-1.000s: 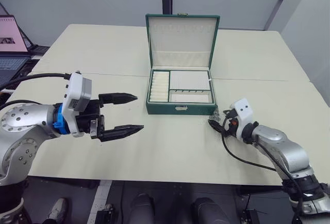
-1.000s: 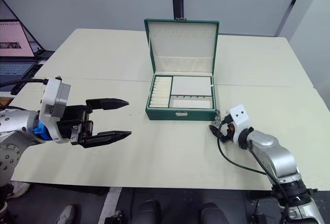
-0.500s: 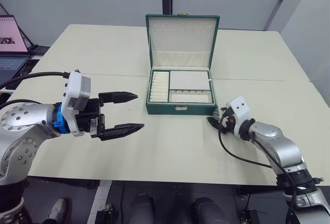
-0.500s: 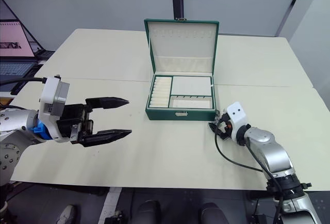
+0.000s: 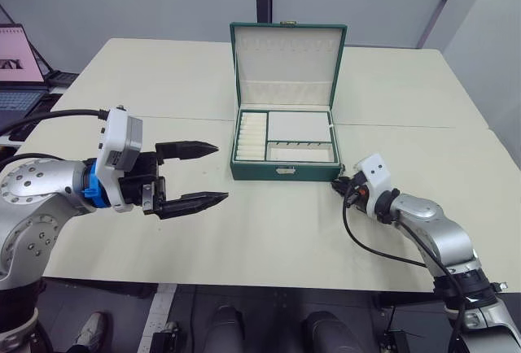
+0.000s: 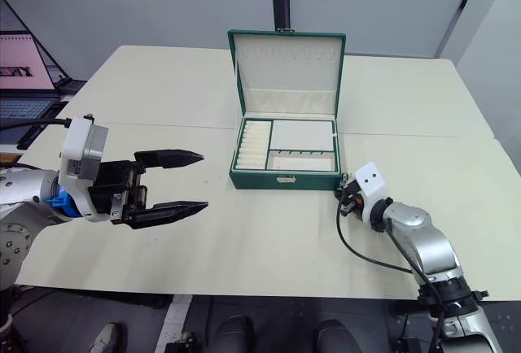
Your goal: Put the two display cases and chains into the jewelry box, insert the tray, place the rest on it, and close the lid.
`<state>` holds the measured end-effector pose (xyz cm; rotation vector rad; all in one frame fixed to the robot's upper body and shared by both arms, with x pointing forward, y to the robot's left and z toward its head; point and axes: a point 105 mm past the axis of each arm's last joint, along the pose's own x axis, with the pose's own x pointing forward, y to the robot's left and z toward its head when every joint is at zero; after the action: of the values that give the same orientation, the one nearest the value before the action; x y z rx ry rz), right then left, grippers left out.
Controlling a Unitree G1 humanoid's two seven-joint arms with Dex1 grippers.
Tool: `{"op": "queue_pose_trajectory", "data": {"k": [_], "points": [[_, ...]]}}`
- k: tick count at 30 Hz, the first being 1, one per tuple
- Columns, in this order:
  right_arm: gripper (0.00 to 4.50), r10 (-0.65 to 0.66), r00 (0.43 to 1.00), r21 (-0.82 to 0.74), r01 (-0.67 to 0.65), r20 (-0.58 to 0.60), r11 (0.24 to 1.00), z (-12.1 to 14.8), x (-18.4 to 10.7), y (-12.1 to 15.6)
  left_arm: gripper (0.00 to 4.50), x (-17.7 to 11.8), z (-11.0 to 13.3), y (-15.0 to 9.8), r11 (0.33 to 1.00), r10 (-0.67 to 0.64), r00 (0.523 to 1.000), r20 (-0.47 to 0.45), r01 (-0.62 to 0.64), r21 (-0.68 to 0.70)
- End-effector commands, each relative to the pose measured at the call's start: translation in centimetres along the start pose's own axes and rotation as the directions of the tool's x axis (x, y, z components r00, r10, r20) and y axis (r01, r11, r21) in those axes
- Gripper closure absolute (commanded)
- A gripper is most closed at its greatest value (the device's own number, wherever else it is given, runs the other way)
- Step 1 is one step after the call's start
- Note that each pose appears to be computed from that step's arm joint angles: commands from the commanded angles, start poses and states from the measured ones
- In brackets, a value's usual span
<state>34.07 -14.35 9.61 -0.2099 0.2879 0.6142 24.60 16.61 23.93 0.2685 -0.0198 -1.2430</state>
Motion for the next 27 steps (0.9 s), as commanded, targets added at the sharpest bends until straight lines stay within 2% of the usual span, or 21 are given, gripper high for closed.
{"op": "queue_pose_trajectory", "data": {"k": [1,7,15,27], "points": [[4.12,-0.032,0.999,0.015,0.033,-0.038,0.999,-1.2,-1.0,-0.6,0.0,0.0,0.6,0.0,1.0,0.002,1.0,0.013,-0.002,0.025],[4.12,-0.061,0.997,0.021,0.062,-0.048,0.998,-1.5,-1.8,-0.9,0.0,0.1,0.6,0.1,1.0,0.0,1.0,0.016,0.0,0.024],[4.12,-0.11,0.994,0.027,0.111,-0.022,0.993,-0.6,-2.4,-1.9,0.0,0.3,0.5,0.1,1.0,-0.006,1.0,0.019,0.006,0.023],[4.12,-0.179,0.978,-0.017,0.182,0.107,0.983,4.9,-5.6,-3.4,0.0,0.5,0.3,0.4,1.0,-0.017,1.0,0.023,0.016,0.021]]}}
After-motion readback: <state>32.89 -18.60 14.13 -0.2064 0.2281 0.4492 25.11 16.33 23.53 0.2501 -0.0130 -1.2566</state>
